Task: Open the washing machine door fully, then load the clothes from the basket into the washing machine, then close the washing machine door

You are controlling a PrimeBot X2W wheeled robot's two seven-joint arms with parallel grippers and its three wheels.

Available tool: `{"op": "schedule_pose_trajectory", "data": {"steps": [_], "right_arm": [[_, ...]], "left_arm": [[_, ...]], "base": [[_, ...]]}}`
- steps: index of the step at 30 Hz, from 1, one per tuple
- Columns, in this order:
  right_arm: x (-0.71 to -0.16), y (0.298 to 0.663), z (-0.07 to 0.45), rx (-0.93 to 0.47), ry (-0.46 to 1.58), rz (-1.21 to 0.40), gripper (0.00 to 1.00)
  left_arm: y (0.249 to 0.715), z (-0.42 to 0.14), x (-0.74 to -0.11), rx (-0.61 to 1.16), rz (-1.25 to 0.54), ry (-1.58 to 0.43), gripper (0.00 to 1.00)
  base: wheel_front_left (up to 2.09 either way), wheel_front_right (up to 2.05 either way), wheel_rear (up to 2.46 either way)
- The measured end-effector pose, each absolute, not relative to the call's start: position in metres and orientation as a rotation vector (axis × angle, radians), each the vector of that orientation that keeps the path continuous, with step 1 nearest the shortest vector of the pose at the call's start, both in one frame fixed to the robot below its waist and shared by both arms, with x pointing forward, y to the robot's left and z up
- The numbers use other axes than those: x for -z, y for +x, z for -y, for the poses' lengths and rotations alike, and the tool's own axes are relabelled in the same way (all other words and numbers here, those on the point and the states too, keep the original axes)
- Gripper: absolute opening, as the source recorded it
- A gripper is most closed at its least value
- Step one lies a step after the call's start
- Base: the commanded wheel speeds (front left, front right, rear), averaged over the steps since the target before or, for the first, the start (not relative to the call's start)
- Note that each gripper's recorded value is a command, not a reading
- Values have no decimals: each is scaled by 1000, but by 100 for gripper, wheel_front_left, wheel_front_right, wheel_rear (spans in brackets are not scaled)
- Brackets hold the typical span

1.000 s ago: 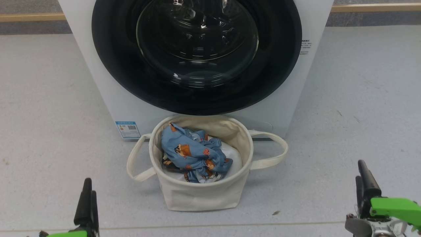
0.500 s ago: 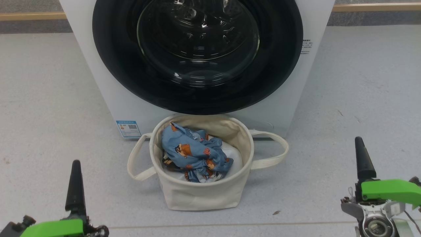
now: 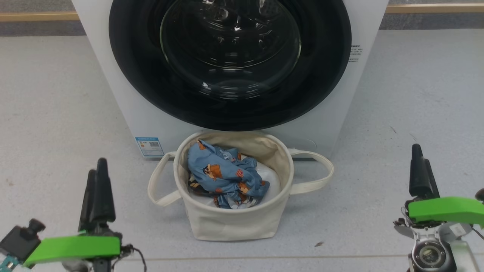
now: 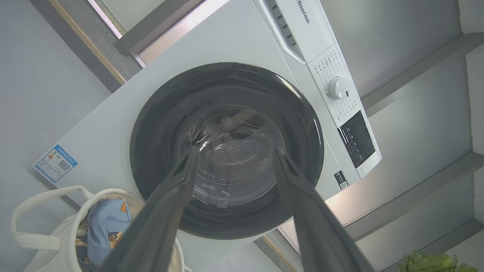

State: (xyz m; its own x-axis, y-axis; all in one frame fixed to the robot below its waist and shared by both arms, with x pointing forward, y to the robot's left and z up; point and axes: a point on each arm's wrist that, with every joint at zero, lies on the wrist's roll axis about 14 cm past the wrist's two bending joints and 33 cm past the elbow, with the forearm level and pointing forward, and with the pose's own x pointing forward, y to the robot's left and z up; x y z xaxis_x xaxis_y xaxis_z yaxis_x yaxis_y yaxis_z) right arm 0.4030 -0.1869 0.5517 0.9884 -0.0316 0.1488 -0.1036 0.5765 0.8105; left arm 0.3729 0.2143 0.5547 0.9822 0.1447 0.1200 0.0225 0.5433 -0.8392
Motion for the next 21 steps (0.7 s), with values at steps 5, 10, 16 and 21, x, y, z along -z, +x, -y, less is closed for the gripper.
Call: {"op": "schedule_pose_trajectory", "data": {"steps": [5, 10, 16, 21], "right_arm": [[-563, 407, 176, -83, 847, 171, 100], [-587, 408, 153, -169, 723, 223, 100], [-610, 403, 133, -246, 664, 282, 100], [-612, 402, 129, -253, 594, 297, 100]], "left_arm": [[374, -202, -571, -34, 209, -852, 100], [373, -187, -581, -9, 225, -683, 100], [373, -179, -583, -20, 228, -556, 100], [371, -171, -589, -9, 250, -444, 100]], "base": [[0, 0, 0], [0, 0, 0], [0, 0, 0], [0, 0, 0]]}}
